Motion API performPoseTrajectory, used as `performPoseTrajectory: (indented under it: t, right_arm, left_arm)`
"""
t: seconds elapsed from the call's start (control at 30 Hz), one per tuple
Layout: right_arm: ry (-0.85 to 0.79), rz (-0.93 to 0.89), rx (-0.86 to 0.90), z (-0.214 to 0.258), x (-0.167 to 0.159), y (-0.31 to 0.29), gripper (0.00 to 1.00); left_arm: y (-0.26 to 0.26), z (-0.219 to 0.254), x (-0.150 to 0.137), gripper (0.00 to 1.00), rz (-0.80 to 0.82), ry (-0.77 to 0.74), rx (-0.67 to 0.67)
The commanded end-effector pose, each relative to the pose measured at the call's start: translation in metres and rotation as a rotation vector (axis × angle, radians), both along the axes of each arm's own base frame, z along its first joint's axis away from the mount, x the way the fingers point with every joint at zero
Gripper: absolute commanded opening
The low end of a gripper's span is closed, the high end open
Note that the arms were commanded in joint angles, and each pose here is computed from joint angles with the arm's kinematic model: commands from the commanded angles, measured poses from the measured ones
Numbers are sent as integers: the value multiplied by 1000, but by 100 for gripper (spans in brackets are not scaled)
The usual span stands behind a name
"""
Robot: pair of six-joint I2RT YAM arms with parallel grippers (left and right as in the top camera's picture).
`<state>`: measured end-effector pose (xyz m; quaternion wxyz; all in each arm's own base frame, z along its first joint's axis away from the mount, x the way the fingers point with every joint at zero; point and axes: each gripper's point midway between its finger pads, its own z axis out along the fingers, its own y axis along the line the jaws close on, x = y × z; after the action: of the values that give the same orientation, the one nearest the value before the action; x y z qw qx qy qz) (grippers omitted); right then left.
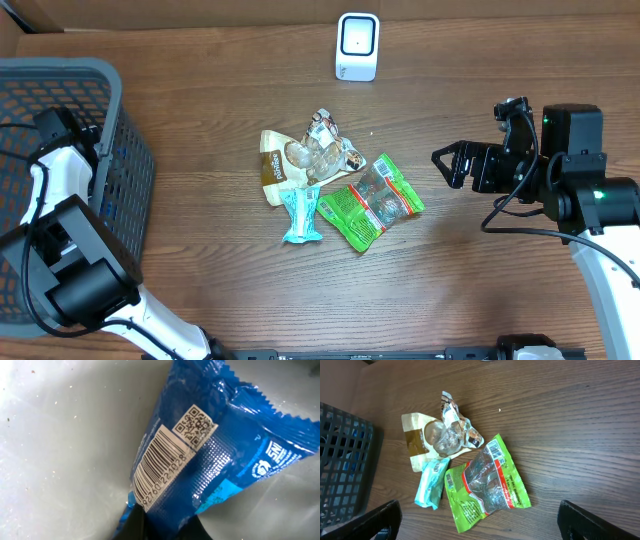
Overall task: Scan the item barcode
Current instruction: 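Lift the blue packet out and drop it on the table pile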
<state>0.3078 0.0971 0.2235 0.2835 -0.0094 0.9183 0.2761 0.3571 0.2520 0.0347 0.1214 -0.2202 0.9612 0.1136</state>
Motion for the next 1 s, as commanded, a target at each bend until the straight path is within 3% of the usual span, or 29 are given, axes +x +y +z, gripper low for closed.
performPoseTrajectory:
  t: [0.0, 0.17, 0.33, 0.6, 0.8, 0.97]
  right_arm:
    - [-14, 4, 1, 3, 2, 1, 100]
    - [-19, 4, 2, 4, 2, 1, 100]
    - [-16, 4, 2, 4, 2, 1, 100]
    - [-19, 4, 2, 4, 3, 1, 100]
    - [-19, 4, 2, 4, 3, 1, 100]
    - [-26, 4, 2, 5, 4, 1, 100]
  left_arm:
    - [-6, -18, -11, 4, 83, 74, -66]
    - [0, 44, 13, 4, 146, 2, -102]
    - [-17, 179, 50, 4, 71, -226, -191]
    - [-83, 331, 38, 4, -97, -541, -313]
    - [-167, 397, 29, 4, -350, -732, -503]
    - [-256, 370, 40, 4, -535, -571, -532]
